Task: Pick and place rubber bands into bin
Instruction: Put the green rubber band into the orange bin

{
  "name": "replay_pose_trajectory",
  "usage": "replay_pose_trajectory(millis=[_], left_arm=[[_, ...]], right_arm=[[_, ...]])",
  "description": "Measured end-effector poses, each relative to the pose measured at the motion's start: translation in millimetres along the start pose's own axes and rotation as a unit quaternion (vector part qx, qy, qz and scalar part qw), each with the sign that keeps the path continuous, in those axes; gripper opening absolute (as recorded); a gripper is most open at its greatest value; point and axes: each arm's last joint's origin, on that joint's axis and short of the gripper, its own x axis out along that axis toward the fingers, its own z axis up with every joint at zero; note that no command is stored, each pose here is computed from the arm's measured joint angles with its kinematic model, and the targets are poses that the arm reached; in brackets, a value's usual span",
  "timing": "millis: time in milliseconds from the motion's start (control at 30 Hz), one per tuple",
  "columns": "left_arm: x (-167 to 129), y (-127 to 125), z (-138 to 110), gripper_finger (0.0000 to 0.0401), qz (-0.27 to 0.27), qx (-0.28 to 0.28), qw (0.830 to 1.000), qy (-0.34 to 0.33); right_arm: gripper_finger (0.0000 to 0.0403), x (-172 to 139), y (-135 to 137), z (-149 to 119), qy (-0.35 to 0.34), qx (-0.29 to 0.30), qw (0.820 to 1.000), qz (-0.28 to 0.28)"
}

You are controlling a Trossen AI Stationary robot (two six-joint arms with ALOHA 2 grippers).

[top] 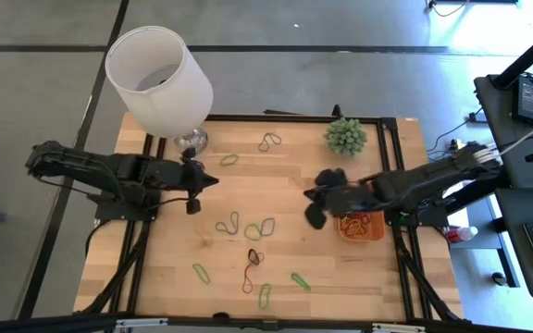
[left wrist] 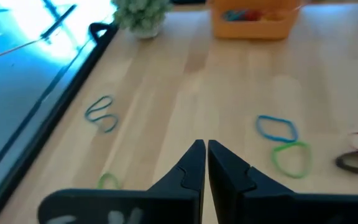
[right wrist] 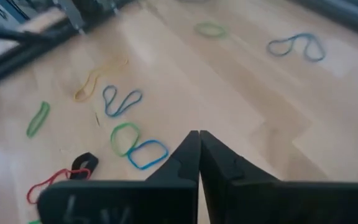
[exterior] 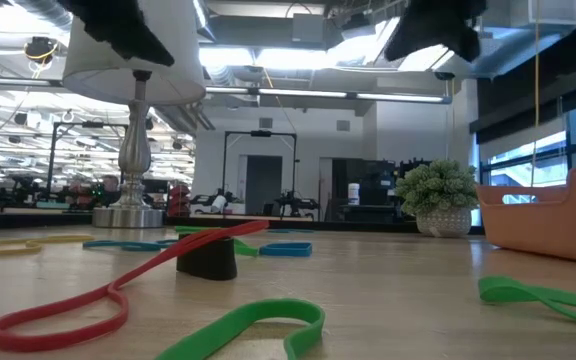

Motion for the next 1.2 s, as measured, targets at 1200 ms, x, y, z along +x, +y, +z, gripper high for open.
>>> replay_pose_trajectory(millis=[1200], left_arm=[[-61,18,-45,0.0002,-0.168,-0.035,0.98,-0.104]], right_arm=[[0.0127,242,96,-6,0.296,-0.111,0.949,0.015]])
